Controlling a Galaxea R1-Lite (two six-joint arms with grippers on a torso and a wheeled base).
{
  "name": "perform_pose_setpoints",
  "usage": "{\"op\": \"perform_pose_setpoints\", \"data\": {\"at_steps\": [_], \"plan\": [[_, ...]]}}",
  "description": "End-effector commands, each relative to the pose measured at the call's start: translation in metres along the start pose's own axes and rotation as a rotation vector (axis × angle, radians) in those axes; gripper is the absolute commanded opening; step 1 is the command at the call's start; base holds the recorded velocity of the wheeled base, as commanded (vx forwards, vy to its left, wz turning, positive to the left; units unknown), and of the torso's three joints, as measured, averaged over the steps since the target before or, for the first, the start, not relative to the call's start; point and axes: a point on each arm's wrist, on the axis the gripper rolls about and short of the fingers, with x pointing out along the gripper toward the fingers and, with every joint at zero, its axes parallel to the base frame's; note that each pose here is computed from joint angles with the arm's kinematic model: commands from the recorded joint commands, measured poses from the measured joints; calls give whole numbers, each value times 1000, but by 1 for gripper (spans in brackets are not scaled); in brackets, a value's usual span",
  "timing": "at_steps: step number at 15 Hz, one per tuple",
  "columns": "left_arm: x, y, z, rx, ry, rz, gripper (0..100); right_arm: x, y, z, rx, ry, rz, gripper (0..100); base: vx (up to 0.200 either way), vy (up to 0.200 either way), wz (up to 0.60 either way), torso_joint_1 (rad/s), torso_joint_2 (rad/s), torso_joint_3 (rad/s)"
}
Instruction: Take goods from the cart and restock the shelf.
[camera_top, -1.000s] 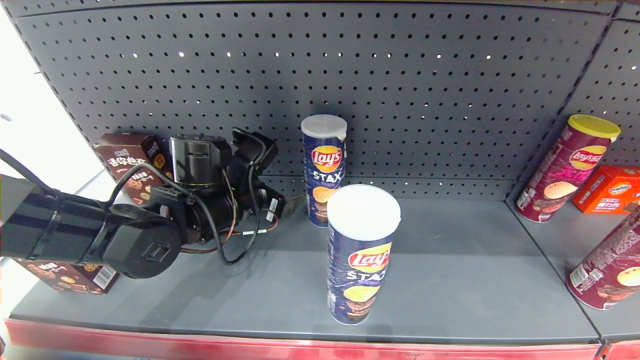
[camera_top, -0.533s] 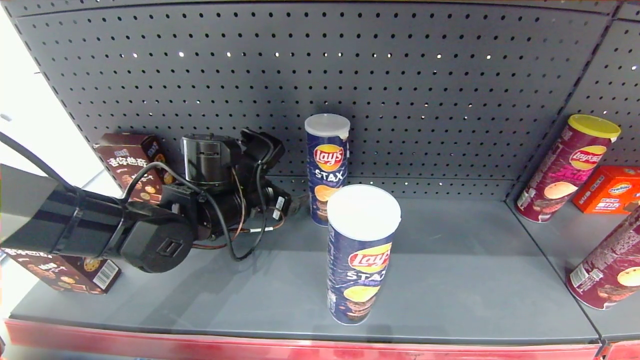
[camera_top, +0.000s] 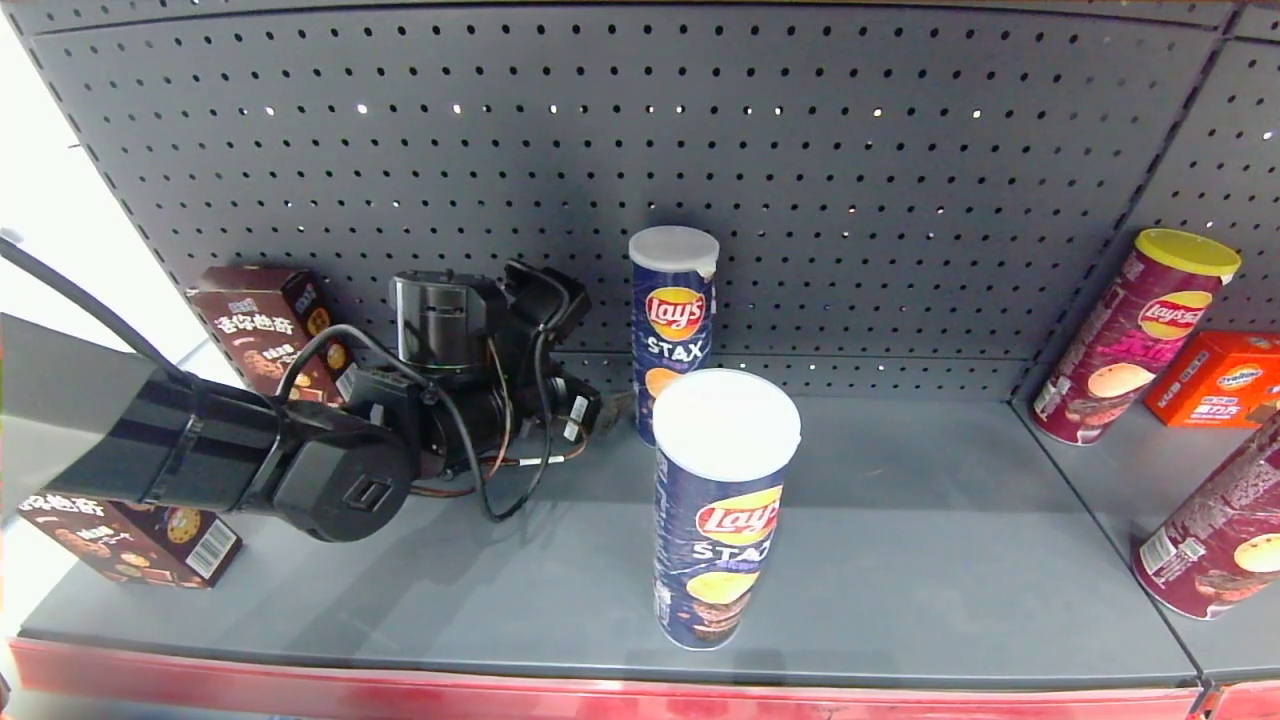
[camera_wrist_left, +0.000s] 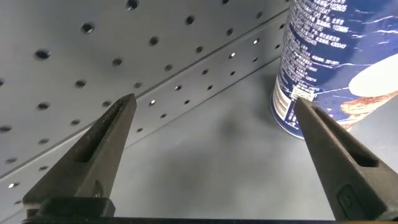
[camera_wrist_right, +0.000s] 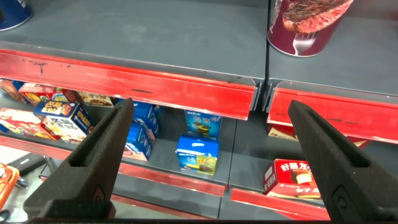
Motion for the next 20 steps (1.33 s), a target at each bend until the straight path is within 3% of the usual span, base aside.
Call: {"op": "perform_pose_setpoints", "data": {"at_steps": [1, 6, 13, 15, 18, 20], "plan": [[2, -2, 0, 1, 0, -4, 100, 0, 0, 0, 0, 1, 1, 100, 0, 0, 0, 0, 0, 0], [6, -9, 0, 4, -1, -17, 100, 0, 0, 0, 0, 2, -1, 100, 0, 0, 0, 0, 0, 0], [0, -8, 5, 5, -16, -15, 100, 0, 0, 0, 0, 1, -1, 100, 0, 0, 0, 0, 0, 0], [-21, -4, 19, 6, -59, -5, 100, 0, 0, 0, 0, 2, -1, 100, 0, 0, 0, 0, 0, 0], [-52, -2, 21, 6, -72, 2, 100, 0, 0, 0, 0, 1, 1, 100, 0, 0, 0, 0, 0, 0], [-94, -2, 16, -6, -72, -5, 100, 0, 0, 0, 0, 1, 1, 100, 0, 0, 0, 0, 0, 0]]}}
